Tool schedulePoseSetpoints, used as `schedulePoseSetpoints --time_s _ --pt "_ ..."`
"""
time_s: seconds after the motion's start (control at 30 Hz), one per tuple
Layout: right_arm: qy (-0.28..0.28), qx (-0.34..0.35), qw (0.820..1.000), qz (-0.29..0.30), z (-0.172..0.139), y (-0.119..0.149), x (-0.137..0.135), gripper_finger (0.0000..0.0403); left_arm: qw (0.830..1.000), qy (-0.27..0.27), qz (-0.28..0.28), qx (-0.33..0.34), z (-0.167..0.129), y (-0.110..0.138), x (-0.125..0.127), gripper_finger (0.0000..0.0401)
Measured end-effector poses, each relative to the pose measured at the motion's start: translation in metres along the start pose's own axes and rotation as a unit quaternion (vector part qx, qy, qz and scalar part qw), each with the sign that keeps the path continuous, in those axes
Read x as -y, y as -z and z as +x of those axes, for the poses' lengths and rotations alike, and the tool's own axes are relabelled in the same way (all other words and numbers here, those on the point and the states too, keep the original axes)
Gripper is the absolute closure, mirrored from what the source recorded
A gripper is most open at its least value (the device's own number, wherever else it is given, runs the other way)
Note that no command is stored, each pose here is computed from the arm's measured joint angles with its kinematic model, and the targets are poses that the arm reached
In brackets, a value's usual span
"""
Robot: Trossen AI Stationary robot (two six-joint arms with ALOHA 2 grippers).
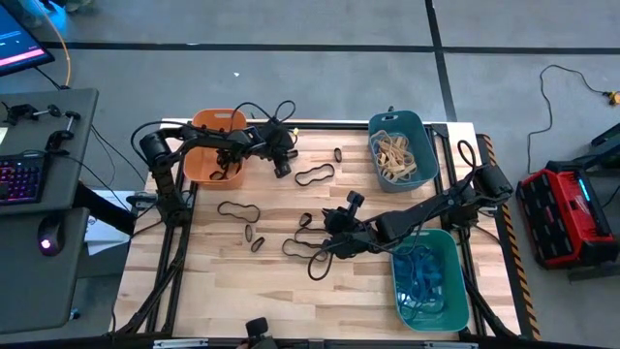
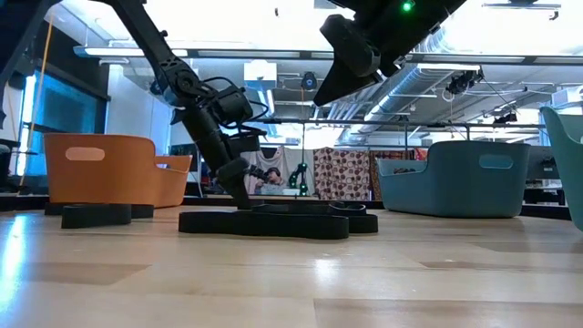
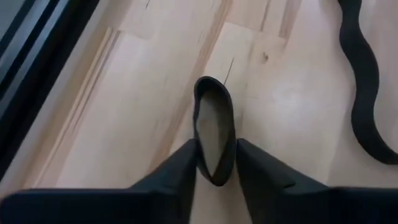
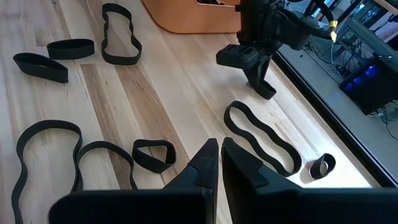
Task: Sort rubber bands into baskets
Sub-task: Put the black rubber band into the orange bin
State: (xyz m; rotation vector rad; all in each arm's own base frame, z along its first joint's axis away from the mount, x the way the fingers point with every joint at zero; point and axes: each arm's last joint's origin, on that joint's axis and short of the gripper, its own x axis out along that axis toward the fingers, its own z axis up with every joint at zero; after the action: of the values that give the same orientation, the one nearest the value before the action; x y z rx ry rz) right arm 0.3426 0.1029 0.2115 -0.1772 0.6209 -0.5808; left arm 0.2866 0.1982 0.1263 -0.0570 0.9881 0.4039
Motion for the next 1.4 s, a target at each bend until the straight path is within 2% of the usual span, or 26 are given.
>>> schedulePoseSetpoints --time_s 0.13,0.2,0.4,0.7,0.83,1.07,1.23,1.4 --pt "0.0 0.0 1.0 0.0 0.0 0.0 0.0 0.0394 1.0 -0.001 0.018 -0.001 0.0 0.0 0.0 0.0371" --pt "0.0 0.0 1.0 0.0 0.0 0.0 0.0 0.0394 1.0 -0.001 0.022 -0.001 -0.001 0.0 0.0 0.0392" --pt "0.0 0.0 1.0 0.0 0.0 0.0 0.0 0.0394 0.999 -0.004 0.031 0.013 -0.023 -0.009 0.004 0.0397" --pt "0.0 -0.001 1.0 0.001 0.0 0.0 0.0 0.0394 0.999 -0.025 0.032 0.035 -0.1 -0.019 0.013 0.0399" --pt "0.0 0.0 1.0 0.001 0.0 0.0 0.0 0.0394 0.999 -0.024 0.024 0.018 -0.136 -0.011 0.014 0.04" --pt "0.0 -0.001 1.0 0.0 0.001 0.001 -0.001 0.0394 0.995 -0.055 0.009 -0.081 -0.182 0.021 0.015 0.04" --pt "0.001 -0.003 1.0 -0.003 0.003 0.003 -0.003 0.0394 0.987 -0.083 -0.029 -0.135 -0.199 0.039 0.007 0.04" --pt "0.001 -0.005 1.0 -0.001 0.004 0.004 -0.003 0.0394 0.98 -0.098 -0.06 -0.16 -0.2 0.049 -0.01 0.04"
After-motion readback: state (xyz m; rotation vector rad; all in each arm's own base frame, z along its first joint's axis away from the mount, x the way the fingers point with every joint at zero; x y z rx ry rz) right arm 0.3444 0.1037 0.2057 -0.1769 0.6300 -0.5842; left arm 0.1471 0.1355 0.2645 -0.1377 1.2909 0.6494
